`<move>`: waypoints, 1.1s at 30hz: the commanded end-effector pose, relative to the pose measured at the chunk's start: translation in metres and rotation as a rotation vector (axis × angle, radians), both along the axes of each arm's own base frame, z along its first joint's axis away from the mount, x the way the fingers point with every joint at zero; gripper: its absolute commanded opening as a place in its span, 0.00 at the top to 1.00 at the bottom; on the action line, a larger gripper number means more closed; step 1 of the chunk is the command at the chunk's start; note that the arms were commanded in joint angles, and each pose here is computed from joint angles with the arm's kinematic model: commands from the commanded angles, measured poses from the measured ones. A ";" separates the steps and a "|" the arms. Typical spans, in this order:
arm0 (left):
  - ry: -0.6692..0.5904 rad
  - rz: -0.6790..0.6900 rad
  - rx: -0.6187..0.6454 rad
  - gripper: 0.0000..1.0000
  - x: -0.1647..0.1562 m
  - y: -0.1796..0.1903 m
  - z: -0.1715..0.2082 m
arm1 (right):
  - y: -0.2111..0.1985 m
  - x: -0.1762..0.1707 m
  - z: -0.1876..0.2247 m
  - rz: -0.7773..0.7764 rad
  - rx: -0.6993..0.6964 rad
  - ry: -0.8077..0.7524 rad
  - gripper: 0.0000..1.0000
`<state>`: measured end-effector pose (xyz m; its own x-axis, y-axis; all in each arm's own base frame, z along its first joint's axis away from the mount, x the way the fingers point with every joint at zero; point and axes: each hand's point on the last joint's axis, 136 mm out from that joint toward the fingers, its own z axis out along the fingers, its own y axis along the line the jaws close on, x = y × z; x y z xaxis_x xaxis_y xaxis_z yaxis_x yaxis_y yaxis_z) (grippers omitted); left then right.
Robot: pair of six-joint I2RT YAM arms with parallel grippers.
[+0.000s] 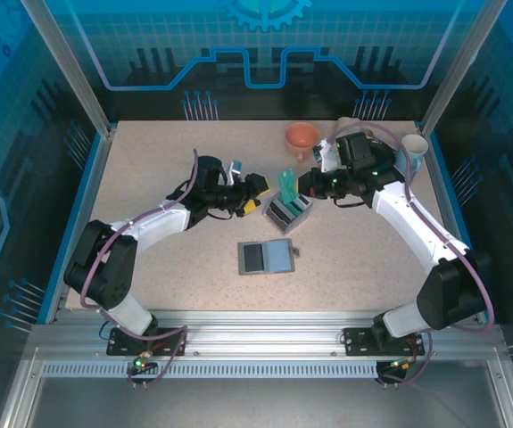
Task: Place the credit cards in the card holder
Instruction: Pick up the credit card from the storage box.
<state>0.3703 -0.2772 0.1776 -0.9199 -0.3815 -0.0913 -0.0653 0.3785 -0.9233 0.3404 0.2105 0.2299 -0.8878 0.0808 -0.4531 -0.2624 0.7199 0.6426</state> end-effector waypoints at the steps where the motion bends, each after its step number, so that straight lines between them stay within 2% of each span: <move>1: -0.098 -0.053 -0.150 0.25 -0.003 -0.007 0.048 | 0.005 -0.001 0.024 -0.003 0.144 0.000 1.00; 7: -0.160 -0.113 -0.259 0.31 -0.002 -0.017 0.079 | 0.004 -0.001 0.035 0.002 0.253 0.022 1.00; 12: -0.163 -0.129 -0.263 0.43 0.000 -0.020 0.084 | 0.005 -0.001 0.041 0.009 0.314 0.029 1.00; 14: -0.161 -0.134 -0.262 0.45 -0.001 -0.021 0.084 | 0.006 -0.001 0.043 0.008 0.330 0.031 1.00; 16: -0.158 -0.136 -0.260 0.47 -0.001 -0.021 0.083 | 0.007 -0.001 0.043 0.007 0.339 0.031 1.00; 19: -0.162 -0.141 -0.267 0.54 -0.002 -0.022 0.084 | 0.008 0.000 0.042 0.011 0.343 0.041 1.00; 21: -0.167 -0.132 -0.269 0.63 -0.002 -0.021 0.086 | 0.008 0.001 0.039 0.008 0.341 0.047 1.00; 27: -0.191 -0.142 -0.279 0.80 -0.003 -0.021 0.094 | 0.008 0.001 0.033 0.013 0.332 0.066 1.00; 33: -0.197 -0.147 -0.280 0.88 -0.003 -0.022 0.096 | 0.009 0.000 0.026 0.019 0.329 0.090 1.00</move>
